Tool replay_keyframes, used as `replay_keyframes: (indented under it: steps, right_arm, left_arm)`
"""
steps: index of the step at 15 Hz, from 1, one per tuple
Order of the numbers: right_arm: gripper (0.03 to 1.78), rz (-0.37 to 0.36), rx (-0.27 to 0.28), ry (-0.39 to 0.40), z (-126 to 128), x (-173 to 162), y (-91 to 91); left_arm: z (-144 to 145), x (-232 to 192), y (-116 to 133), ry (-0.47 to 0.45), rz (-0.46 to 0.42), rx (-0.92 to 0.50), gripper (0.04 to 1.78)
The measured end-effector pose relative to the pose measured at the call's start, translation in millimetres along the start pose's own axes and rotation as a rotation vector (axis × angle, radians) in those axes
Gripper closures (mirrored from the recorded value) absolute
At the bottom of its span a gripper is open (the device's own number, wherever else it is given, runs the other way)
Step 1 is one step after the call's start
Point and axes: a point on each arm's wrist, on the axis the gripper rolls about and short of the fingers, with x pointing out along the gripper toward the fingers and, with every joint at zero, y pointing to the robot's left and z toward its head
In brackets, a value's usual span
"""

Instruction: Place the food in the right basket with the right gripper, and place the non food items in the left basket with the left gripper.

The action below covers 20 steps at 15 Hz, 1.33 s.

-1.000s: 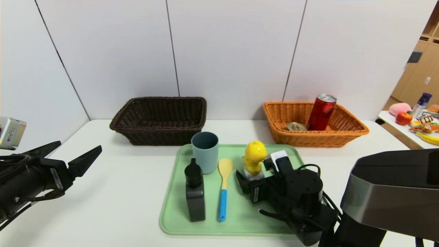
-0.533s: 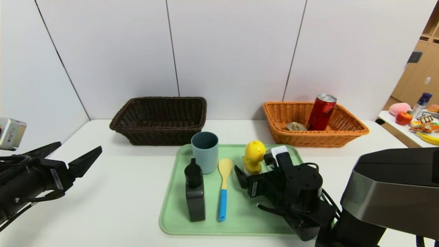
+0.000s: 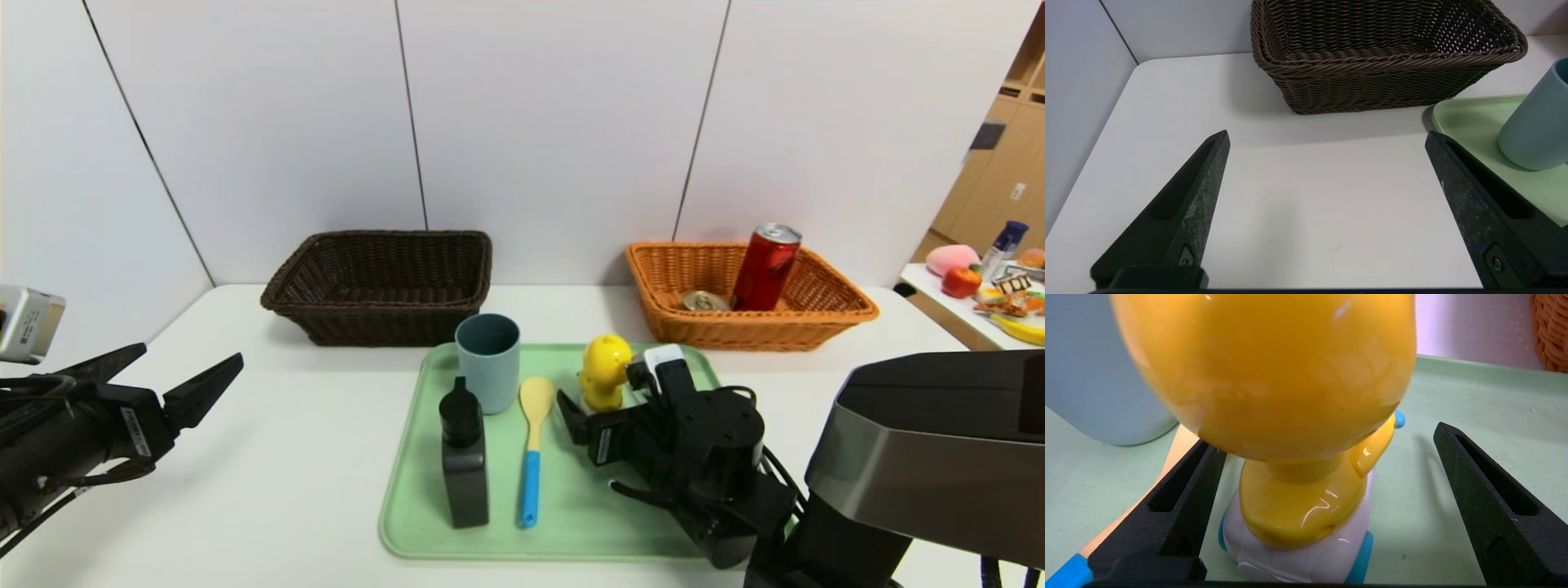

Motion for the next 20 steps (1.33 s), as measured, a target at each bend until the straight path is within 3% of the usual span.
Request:
replay_keyframes:
  steps: [7,10,12,20]
  right_arm:
    - [0.13,-0.016,0.016,0.003,-3.8,6.2,-2.7]
    - [0.64,-0.018,0.019,0.003,-4.5,6.6,-2.6]
    - [0.8,-0.02,0.019,0.003,-4.5,6.3,-3.0]
    - [0.83,-0.023,0.018,-0.003,0.2,3.6,-3.5]
  left_arm:
    - [-0.6,-0.4,2.6,0.003,0.015,-0.005,0.13]
    - [-0.7,-0.4,2.7,0.003,0.016,-0.005,0.13]
    - [-1.1,-0.6,2.7,0.005,0.016,-0.005,0.13]
    - [-2.2,-0.9,2.8,0.008,0.017,-0.006,0.13]
